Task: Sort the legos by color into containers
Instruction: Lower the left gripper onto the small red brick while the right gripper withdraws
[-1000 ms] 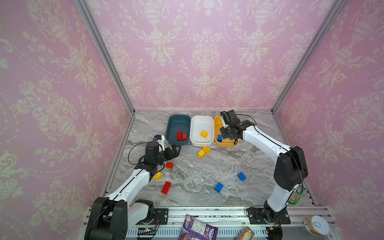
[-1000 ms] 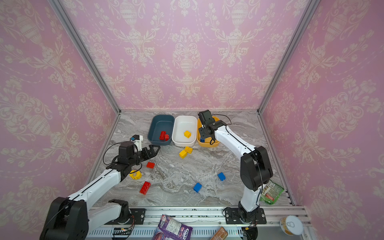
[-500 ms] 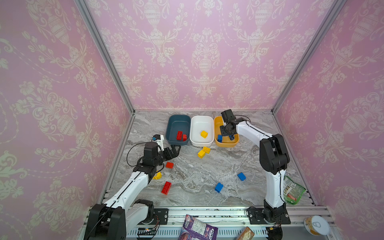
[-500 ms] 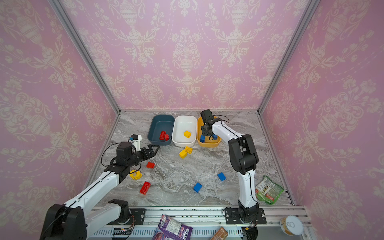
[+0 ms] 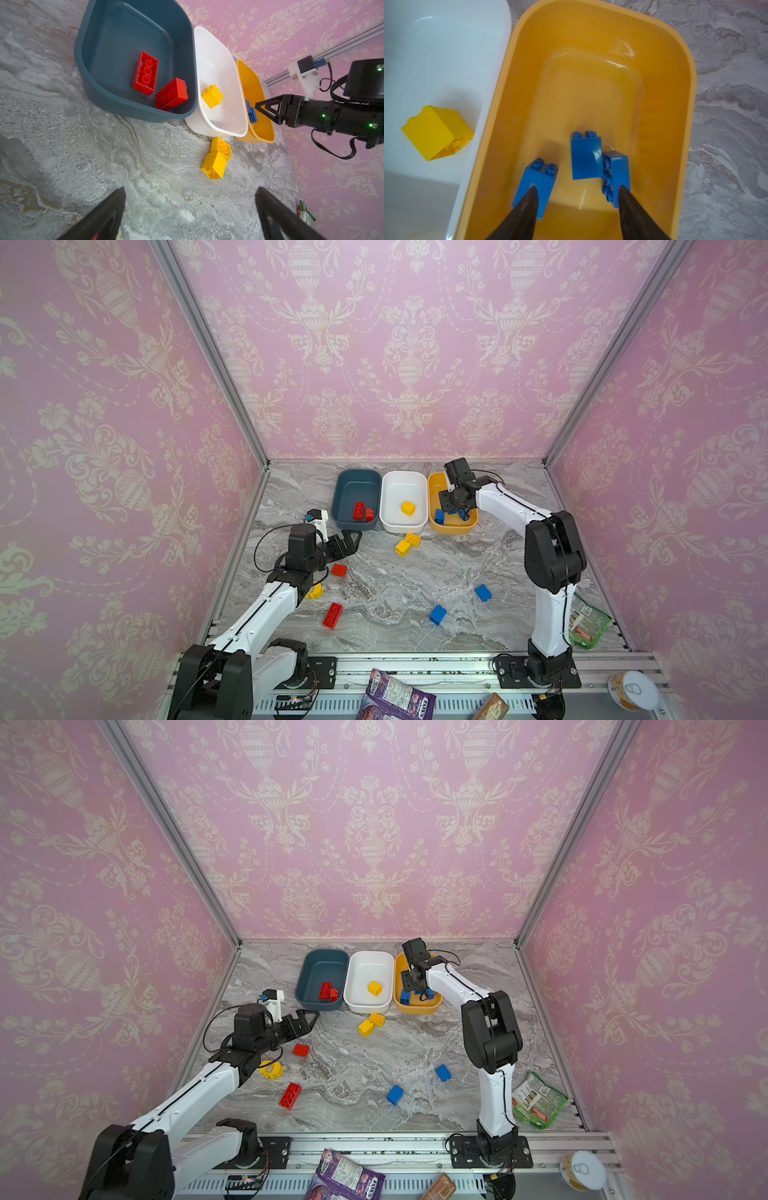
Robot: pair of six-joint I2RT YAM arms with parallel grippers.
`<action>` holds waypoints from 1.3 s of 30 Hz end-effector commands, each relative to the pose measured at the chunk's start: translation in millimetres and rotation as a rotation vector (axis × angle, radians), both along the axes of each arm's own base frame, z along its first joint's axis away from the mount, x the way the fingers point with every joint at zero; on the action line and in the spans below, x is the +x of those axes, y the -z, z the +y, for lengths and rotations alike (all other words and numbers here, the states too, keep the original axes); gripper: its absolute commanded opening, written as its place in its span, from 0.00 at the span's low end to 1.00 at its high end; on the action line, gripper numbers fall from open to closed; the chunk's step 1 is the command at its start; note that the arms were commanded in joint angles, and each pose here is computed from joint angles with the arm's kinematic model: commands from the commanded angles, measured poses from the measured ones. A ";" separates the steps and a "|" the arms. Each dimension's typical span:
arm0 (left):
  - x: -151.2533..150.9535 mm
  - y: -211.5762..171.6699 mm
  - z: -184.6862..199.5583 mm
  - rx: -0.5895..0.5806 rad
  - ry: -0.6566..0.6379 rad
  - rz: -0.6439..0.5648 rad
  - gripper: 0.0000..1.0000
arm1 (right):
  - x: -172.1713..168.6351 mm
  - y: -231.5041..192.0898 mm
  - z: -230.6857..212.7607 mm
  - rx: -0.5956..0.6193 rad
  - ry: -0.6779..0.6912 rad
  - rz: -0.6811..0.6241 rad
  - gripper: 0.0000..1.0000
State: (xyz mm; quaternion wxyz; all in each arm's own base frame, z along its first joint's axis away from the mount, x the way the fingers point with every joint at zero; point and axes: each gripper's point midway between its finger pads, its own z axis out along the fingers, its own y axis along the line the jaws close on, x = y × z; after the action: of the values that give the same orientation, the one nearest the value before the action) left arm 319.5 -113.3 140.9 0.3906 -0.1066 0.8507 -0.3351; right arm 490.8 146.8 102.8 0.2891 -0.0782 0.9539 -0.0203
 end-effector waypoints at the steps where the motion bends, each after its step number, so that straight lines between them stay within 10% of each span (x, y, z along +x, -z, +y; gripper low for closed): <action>1: -1.0 2.4 -0.5 -0.011 0.002 0.018 0.99 | -8.6 -23.1 3.2 0.061 0.002 -0.026 0.63; 14: -19.8 11.2 9.5 0.088 -0.017 0.127 0.99 | -56.3 -47.0 20.3 0.177 -0.064 0.006 0.70; 39: -55.0 60.6 21.8 0.630 0.165 0.512 0.81 | -184.0 -32.3 21.9 0.407 -0.156 0.185 0.96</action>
State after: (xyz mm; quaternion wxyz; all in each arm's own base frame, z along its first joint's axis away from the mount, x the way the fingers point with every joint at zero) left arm 272.1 -101.6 86.3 0.1823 -0.0194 0.9788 -0.0917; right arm 320.9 167.9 134.5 0.2244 -0.0960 0.9516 0.1867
